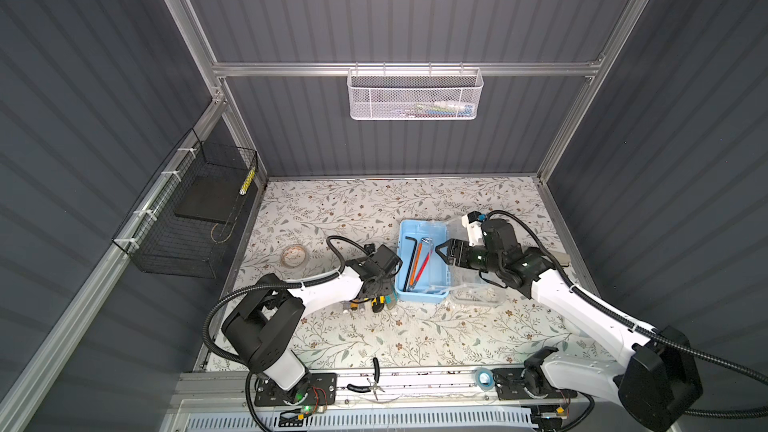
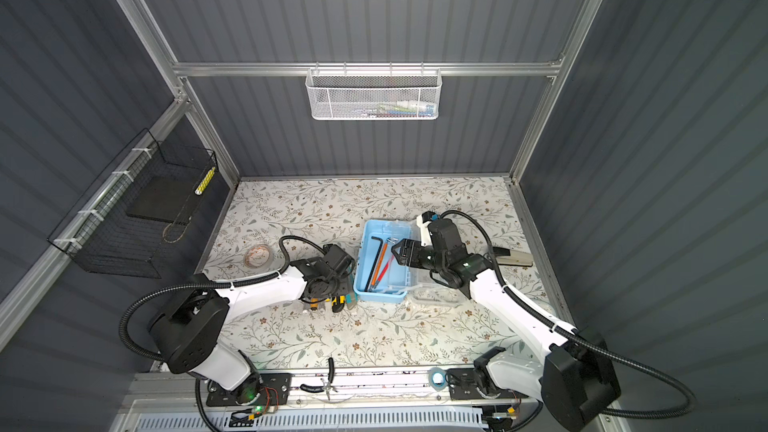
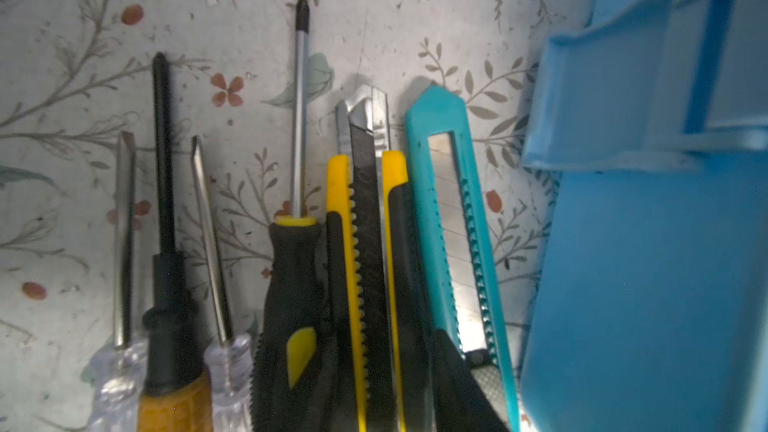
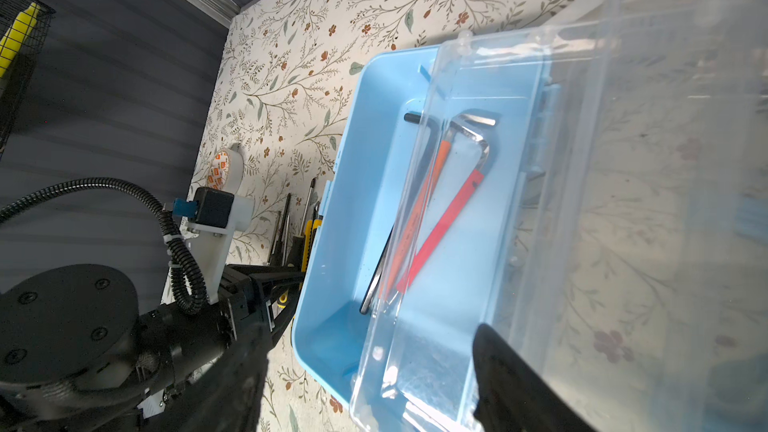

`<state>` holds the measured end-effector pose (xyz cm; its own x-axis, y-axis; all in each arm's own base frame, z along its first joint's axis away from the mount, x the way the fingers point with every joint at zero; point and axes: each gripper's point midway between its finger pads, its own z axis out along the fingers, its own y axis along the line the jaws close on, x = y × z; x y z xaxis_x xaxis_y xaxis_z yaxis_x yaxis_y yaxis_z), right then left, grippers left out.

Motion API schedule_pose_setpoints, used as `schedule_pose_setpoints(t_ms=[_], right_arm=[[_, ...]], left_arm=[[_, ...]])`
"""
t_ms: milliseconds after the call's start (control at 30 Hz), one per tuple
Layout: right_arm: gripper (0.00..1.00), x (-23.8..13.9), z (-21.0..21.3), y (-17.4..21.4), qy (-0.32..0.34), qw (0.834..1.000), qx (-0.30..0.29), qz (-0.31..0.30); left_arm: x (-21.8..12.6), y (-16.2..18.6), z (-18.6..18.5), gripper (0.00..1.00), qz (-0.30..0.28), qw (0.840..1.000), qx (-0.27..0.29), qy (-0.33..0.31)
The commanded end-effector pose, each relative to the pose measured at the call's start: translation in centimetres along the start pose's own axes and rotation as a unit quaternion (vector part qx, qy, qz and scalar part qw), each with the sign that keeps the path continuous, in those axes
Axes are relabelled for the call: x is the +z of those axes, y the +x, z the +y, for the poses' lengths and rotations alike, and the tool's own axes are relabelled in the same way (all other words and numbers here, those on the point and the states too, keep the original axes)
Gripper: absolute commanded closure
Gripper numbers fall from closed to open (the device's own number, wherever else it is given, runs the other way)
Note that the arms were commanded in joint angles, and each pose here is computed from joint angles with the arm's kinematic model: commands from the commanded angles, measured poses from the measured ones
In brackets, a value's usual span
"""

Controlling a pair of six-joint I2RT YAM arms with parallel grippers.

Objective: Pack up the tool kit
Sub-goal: 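Move the left gripper back over the yellow utility knife, then close the left gripper on the yellow utility knife and lift it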

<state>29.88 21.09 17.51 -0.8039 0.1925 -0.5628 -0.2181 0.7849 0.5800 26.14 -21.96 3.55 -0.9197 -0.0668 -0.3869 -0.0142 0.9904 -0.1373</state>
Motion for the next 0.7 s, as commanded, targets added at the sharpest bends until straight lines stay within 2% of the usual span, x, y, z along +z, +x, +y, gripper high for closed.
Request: schedule_pose_setpoints(t_ms=[0, 667], right_arm=[[0.22, 0.4, 0.1, 0.3, -0.007, 1.0, 0.001, 0.004], [0.22, 1.7, -0.9, 0.8, 0.004, 1.0, 0.01, 0.013]], left_arm=[[1.3, 1.9, 1.0, 0.61, 0.027, 0.999, -0.003, -0.019], [2.9, 2.1, 1.6, 0.61, 0.044, 0.997, 0.02, -0.061]])
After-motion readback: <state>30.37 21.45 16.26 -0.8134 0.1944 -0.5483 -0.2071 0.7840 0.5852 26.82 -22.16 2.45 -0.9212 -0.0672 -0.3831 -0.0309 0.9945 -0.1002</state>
